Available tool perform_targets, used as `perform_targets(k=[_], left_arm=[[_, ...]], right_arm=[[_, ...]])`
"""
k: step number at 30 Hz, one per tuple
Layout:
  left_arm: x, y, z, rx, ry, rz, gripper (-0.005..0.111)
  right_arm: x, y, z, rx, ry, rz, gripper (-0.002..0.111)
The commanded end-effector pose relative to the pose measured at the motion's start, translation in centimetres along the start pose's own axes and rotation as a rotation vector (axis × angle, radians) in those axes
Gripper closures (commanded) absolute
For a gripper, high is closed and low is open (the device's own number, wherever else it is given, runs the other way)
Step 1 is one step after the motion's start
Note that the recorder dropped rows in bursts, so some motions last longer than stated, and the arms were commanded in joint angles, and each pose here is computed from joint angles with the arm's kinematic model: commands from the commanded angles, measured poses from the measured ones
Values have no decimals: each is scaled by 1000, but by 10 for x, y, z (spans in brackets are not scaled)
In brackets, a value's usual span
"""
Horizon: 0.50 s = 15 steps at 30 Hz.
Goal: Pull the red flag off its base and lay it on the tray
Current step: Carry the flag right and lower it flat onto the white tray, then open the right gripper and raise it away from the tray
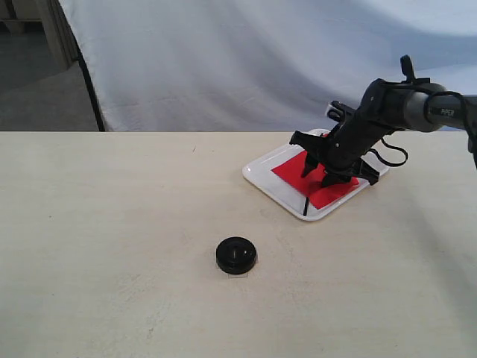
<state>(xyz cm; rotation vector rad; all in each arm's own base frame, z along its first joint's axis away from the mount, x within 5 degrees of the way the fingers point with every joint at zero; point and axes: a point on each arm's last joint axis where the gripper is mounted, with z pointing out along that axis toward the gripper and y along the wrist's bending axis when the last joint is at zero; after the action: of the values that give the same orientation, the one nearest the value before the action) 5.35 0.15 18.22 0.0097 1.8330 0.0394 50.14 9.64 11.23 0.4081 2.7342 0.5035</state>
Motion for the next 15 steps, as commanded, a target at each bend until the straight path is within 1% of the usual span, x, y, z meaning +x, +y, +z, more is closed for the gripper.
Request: perform_targets(k=[1,5,12,15], left_arm=[[0,0,0,2,-6,-3,107],[0,0,0,2,-6,-3,107],[0,0,0,2,-6,-3,107],[0,0,0,2,-6,-3,107]], right_arm=[[-4,-3,0,-5,-16,12,63],[-4,-1,-5,-6,-7,7,63],[-6,11,-37,-22,4,-19,63],[-6,15,-52,-14,19,-75,64]])
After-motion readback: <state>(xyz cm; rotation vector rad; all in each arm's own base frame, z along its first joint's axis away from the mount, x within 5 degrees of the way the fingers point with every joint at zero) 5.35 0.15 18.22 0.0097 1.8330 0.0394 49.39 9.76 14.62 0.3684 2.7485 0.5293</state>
